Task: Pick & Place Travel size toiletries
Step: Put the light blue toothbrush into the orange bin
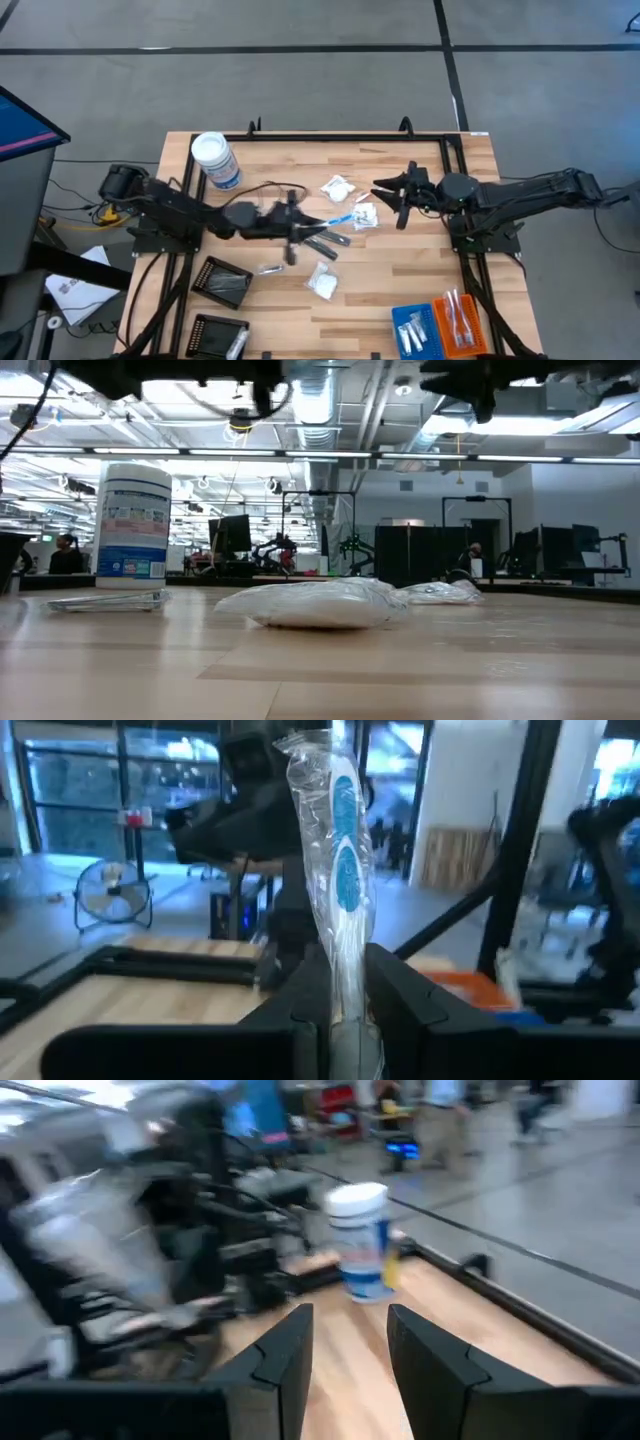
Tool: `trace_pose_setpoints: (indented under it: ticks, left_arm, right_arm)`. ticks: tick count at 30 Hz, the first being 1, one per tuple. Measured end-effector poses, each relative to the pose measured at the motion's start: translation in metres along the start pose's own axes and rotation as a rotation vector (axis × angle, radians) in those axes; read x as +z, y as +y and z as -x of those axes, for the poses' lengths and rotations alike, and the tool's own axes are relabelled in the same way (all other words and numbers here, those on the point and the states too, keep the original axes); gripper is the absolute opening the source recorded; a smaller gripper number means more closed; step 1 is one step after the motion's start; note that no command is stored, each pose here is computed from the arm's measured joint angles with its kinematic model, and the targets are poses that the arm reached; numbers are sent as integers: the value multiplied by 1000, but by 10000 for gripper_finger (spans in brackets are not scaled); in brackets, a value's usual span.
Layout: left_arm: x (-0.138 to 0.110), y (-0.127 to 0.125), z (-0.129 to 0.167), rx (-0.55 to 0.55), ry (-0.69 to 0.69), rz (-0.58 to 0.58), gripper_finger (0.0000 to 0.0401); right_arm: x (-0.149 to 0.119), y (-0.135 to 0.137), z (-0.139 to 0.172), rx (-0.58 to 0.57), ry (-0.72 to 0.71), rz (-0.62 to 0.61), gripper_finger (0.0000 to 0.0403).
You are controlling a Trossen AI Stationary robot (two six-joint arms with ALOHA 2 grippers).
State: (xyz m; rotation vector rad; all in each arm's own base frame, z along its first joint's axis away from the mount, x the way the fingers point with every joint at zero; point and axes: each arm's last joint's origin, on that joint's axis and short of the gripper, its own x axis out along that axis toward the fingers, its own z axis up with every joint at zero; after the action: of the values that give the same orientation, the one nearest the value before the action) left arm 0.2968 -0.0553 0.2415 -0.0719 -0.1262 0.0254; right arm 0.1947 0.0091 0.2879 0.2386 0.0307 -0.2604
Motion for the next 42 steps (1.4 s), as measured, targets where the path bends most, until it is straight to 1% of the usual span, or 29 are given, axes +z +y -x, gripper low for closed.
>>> trace_pose_setpoints:
  ticks: [4, 5, 8, 10, 13, 17, 20, 23, 25, 28, 31, 35, 38, 42]
  left_arm:
    - [4, 1, 11, -44, -100, 13, 40]
    - [4, 1, 13, -52, -107, 13, 40]
    - [5, 0, 13, -59, -117, 13, 40]
    - [5, -1, 13, -62, -119, 12, 40]
    - [5, -5, 14, -75, -127, -6, 40]
    - [7, -7, 15, -84, -139, -3, 40]
    - [7, -7, 15, -83, -140, -3, 40]
    - [7, -7, 15, -83, -140, -3, 40]
    - [7, -7, 15, -83, -140, -3, 40]
    - [7, -7, 15, -83, -140, -3, 40]
    - [7, -7, 15, -83, -140, -3, 40]
    - [7, -7, 15, -83, -141, -3, 40]
    - [7, -7, 15, -83, -141, -3, 40]
    - [7, -7, 15, -85, -143, -2, 41]
  right_arm:
    - [3, 13, -16, 176, -109, -5, 125]
    - [5, 18, -21, 221, -156, -4, 125]
    - [-2, 30, -37, 313, -230, 24, 127]
    - [-2, 37, -46, 339, -260, 26, 132]
    - [3, 45, -57, 374, -273, 62, 148]
    - [0, 59, -72, 394, -228, 117, 183]
    - [1, 69, -83, 402, -177, 148, 212]
    - [1, 78, -93, 409, -155, 186, 235]
    - [0, 84, -97, 417, -142, 213, 243]
    - [-1, 92, -100, 432, -146, 235, 244]
    - [0, 96, -100, 440, -129, 246, 233]
    - [2, 95, -98, 434, -104, 253, 193]
    - [2, 94, -97, 430, -94, 256, 147]
    - [5, 94, -96, 421, -104, 252, 69]
